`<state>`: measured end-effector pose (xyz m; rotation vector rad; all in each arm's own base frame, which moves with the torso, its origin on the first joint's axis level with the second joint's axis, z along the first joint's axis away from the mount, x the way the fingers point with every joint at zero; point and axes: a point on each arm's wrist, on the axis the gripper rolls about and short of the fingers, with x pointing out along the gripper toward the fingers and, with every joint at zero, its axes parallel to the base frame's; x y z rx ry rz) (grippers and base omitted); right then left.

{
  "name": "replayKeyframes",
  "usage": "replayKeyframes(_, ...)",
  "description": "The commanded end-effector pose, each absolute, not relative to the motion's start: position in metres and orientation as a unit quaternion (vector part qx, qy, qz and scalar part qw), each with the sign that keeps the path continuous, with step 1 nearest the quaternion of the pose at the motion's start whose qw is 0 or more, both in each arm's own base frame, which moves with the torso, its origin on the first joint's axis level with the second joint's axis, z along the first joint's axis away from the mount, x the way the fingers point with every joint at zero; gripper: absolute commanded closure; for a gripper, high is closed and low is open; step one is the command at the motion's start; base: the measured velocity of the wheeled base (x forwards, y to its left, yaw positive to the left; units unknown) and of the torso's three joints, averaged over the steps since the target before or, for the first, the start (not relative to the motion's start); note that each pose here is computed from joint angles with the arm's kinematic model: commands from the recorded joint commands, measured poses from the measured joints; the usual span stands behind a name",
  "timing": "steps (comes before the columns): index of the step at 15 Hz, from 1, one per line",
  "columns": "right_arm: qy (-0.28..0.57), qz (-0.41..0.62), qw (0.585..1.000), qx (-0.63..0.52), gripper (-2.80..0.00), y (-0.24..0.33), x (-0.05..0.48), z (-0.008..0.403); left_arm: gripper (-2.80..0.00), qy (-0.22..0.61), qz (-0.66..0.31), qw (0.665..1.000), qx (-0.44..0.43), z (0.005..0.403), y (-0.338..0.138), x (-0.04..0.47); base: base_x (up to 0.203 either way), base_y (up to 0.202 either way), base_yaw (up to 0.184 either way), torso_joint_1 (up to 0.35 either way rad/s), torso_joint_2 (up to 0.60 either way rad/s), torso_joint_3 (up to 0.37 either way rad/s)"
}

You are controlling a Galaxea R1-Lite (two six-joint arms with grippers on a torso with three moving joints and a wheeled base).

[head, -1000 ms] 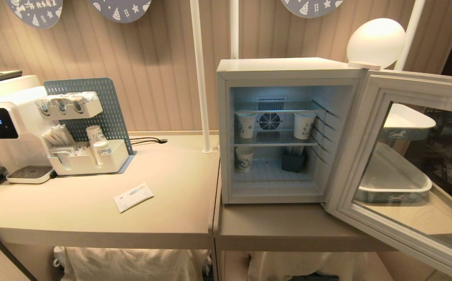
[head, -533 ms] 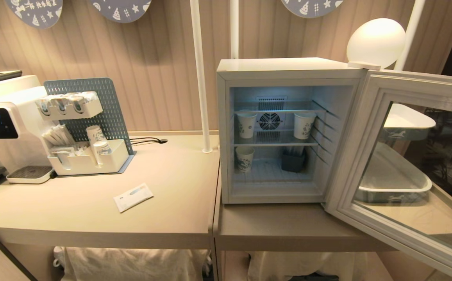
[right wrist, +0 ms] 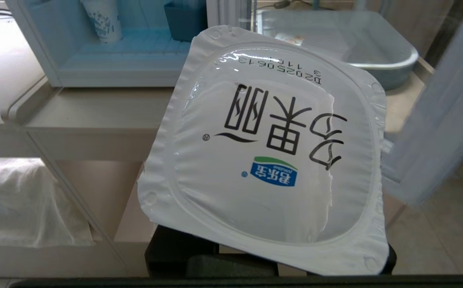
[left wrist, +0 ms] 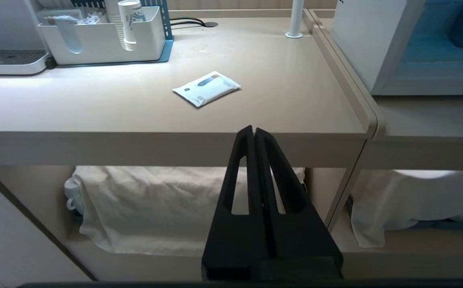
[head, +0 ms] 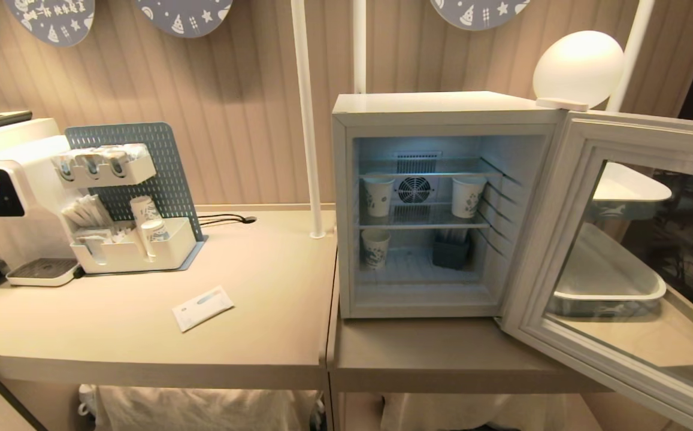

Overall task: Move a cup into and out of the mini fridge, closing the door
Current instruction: Place the yoghurt on the table

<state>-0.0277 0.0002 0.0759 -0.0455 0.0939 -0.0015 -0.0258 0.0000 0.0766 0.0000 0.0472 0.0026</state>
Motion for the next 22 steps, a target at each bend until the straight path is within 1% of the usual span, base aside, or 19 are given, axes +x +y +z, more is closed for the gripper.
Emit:
replayKeyframes(1, 0.048, 0.0, 0.999, -0.023, 0.0, 0.0002, -0.0276, 0.0758, 0.0, 0.025, 0.002, 1.0, -0.001, 0.0766, 0.0, -0.0257, 0.18, 0.0, 0.003, 0.002, 0.0, 0.002)
replayKeyframes(5, 0.048, 0.0, 0.999, -0.023, 0.0, 0.0002, -0.0276, 0.0758, 0.0, 0.024, 0.002, 1.0, -0.001, 0.0767, 0.0, -0.0257, 0.172, 0.0, 0.0, 0.001, 0.01, 0.003)
replayKeyframes(16, 0.048, 0.0, 0.999, -0.023, 0.0, 0.0002, -0.0276, 0.0758, 0.0, 0.025, 0.001, 1.0, 0.002, 0.0768, 0.0, -0.0258, 0.0, 0.0, 0.0, 0.0, 0.0, -0.004)
replayKeyframes(22, 0.049, 0.0, 0.999, -0.023, 0.0, 0.0002, -0.0275, 0.0758, 0.0, 0.025, 0.001, 1.0, 0.002, 0.0768, 0.0, -0.0258, 0.0, 0.0, 0.0, 0.002, 0.0, -0.17)
